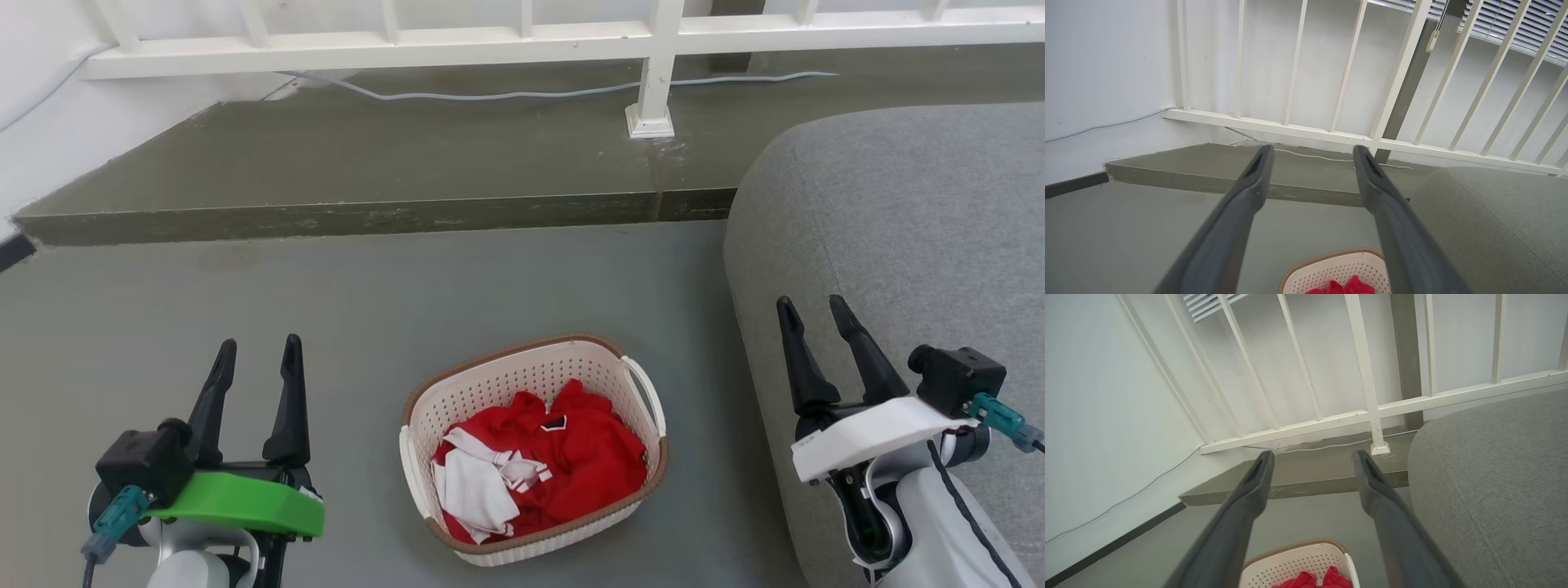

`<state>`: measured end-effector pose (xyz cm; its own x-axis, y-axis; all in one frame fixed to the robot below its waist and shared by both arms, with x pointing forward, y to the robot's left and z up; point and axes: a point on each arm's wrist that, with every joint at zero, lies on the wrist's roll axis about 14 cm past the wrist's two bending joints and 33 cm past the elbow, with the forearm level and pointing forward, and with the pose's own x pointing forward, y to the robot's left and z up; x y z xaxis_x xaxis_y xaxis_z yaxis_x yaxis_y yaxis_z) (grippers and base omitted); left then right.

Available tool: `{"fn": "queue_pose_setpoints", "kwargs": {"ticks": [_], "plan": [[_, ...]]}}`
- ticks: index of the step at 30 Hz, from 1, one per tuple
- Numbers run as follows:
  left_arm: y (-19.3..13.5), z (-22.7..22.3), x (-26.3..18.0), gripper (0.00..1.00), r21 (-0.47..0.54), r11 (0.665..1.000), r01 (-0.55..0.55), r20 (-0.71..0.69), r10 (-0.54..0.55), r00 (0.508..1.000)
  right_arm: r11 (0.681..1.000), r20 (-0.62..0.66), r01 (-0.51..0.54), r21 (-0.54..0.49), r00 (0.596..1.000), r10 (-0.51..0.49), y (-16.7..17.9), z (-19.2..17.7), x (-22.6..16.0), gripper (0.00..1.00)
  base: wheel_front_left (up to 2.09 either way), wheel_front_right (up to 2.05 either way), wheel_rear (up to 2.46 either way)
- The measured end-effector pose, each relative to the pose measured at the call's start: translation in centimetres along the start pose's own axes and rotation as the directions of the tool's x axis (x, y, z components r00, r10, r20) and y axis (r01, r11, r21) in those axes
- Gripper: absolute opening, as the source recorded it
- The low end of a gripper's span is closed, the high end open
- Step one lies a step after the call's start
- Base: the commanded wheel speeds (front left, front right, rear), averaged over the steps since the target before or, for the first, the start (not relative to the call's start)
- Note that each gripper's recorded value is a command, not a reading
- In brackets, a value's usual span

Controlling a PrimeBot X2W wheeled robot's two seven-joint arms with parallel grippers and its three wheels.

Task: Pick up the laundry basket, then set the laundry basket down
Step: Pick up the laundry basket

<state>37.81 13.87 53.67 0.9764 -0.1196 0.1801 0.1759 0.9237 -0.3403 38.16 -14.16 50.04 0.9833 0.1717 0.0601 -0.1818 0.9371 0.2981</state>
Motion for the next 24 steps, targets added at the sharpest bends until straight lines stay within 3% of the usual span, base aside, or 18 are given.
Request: {"fn": "queue_pose_setpoints", "kwargs": {"ticks": [9, 24], "plan": [[0.3, -0.4, 0.2, 1.0, -0.005, 1.0, -0.005, -0.008, 0.005, 1.0, 1.0, -0.023, -0.008, 0.003, 1.0, 0.008, 0.3, -0.8, 0.2, 1.0, 0.0, 0.0, 0.0], [1.3, -5.6, 1.2, 1.0, -0.057, 0.998, -0.038, -0.148, 0.029, 0.989, 1.0, -0.072, 0.016, 0.0, 0.997, -0.016, -1.5, -2.7, 2.4, 1.0, 0.0, 0.0, 0.0]]}}
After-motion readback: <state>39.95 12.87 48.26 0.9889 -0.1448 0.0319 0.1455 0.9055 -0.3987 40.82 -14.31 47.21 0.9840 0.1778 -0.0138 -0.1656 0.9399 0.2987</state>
